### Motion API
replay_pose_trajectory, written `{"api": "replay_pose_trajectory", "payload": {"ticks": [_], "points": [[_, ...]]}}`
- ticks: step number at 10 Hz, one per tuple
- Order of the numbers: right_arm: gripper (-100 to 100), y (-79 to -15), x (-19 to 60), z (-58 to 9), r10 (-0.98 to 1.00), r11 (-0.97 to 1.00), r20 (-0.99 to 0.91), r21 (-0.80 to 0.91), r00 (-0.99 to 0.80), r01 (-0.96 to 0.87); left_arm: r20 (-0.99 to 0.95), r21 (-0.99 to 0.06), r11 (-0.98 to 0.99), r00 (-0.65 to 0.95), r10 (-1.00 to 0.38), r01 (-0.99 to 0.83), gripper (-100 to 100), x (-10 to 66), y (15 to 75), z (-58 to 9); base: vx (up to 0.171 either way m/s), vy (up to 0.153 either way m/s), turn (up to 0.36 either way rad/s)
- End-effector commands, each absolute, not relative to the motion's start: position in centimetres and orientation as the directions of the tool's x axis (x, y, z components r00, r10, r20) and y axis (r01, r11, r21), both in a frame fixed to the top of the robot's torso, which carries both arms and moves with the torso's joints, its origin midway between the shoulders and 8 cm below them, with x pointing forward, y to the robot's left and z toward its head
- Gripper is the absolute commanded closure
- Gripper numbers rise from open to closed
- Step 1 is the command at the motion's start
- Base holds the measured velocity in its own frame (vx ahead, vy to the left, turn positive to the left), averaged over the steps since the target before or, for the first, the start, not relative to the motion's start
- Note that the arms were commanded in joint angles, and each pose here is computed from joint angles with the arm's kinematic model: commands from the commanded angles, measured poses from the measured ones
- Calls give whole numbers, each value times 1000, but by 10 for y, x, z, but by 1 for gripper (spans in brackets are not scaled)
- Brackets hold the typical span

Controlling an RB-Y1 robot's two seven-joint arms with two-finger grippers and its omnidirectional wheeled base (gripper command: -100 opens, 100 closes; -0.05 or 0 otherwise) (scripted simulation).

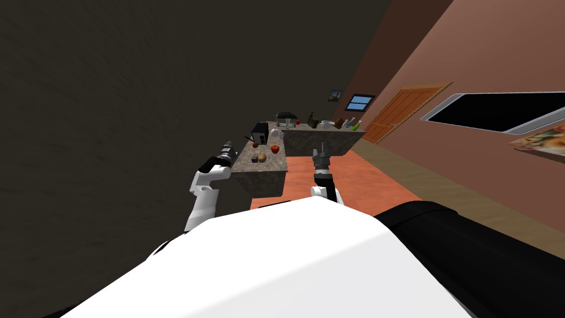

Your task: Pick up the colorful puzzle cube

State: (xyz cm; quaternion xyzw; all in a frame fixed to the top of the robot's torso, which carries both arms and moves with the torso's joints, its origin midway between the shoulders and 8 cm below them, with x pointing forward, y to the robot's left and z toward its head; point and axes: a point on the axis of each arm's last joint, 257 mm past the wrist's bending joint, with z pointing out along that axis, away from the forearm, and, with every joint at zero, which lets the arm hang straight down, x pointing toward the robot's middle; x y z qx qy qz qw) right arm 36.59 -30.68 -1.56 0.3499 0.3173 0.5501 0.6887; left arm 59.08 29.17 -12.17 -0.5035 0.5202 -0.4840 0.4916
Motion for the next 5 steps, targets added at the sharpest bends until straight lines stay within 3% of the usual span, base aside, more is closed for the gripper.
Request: {"api": "replay_pose_trajectory", "payload": {"ticks": [1,5], "points": [[0,-307,366,-16,980,150,-52,831,193,-536,-20,-995,21,-12,-1000,-98,-100,597,291,-132,3,-5,-26],[0,-307,366,-16,980,150,-52,831,194,-536,-11,-979,15,-16,-1000,-204,-100,606,289,-154,3,-3,-16]]}}
